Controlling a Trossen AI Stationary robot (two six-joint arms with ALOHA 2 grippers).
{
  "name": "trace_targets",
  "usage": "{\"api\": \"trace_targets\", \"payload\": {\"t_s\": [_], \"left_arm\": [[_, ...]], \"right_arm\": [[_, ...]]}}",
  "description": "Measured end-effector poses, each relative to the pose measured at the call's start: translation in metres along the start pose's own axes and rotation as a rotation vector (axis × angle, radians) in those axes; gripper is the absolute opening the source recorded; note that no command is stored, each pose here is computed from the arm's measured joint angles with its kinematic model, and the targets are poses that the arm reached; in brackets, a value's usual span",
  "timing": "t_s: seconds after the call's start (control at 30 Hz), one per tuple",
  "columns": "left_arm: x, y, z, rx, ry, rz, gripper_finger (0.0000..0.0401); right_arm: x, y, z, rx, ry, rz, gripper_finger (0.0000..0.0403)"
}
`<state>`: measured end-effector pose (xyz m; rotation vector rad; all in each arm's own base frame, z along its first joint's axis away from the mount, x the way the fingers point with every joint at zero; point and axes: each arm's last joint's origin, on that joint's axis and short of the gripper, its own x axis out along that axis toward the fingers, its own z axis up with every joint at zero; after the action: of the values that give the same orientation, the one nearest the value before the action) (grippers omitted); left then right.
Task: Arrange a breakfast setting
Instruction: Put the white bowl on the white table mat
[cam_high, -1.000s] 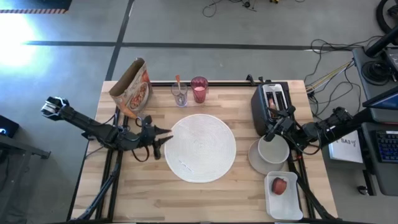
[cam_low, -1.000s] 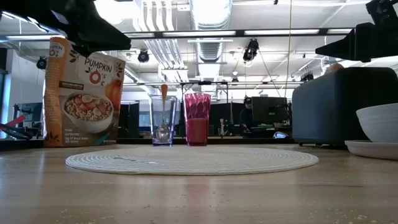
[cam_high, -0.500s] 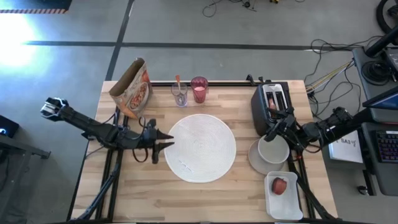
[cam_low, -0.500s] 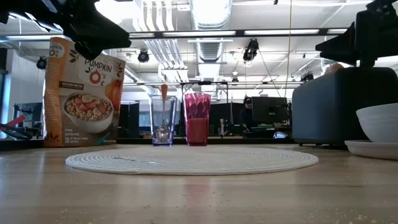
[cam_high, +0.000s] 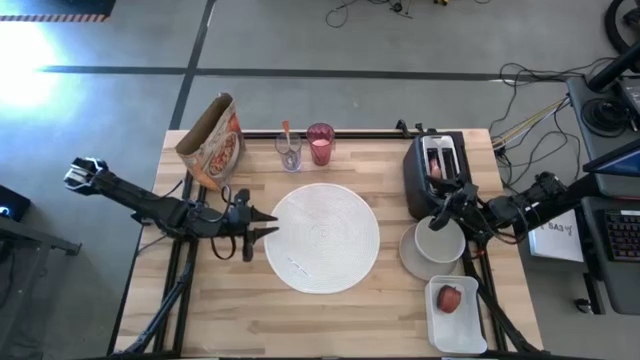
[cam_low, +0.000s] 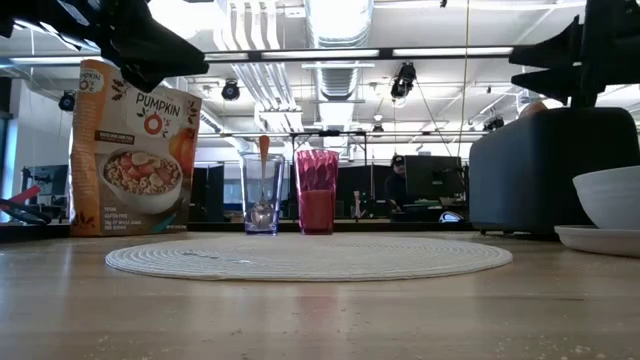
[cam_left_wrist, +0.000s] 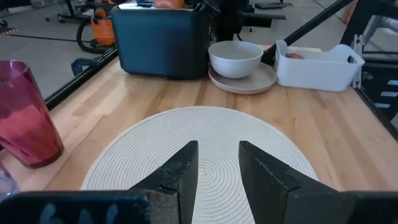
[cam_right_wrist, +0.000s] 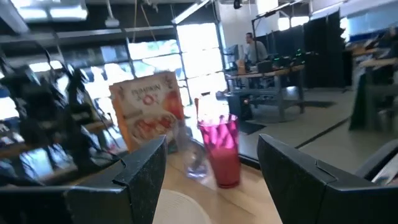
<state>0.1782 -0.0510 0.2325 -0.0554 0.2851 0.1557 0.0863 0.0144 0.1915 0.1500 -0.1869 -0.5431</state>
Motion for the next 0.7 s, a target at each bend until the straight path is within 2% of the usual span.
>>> {"api": "trace_targets", "payload": {"t_s": [0.1,0.23,0.53,0.7], "left_arm": [[-0.002,0.002,0.000,0.004,0.007,0.008,0.0100],[-0.003,0.003,0.000,0.008,0.009,0.014,0.0100],[-0.005,0.005,-0.003,0.022,0.037,0.020,0.0100],[-0.006,0.006,-0.004,0.024,0.044,0.023,0.0100]], "right_arm": [[0.000,0.000,0.000,-0.030,0.000,0.003,0.0238],[0.000,-0.001,0.008,0.076,-0.059,-0.005,0.0238],[-0.001,-0.002,0.051,0.204,-0.134,0.004,0.0238],[0.001,0.001,0.073,0.202,-0.091,0.007,0.0238]]}}
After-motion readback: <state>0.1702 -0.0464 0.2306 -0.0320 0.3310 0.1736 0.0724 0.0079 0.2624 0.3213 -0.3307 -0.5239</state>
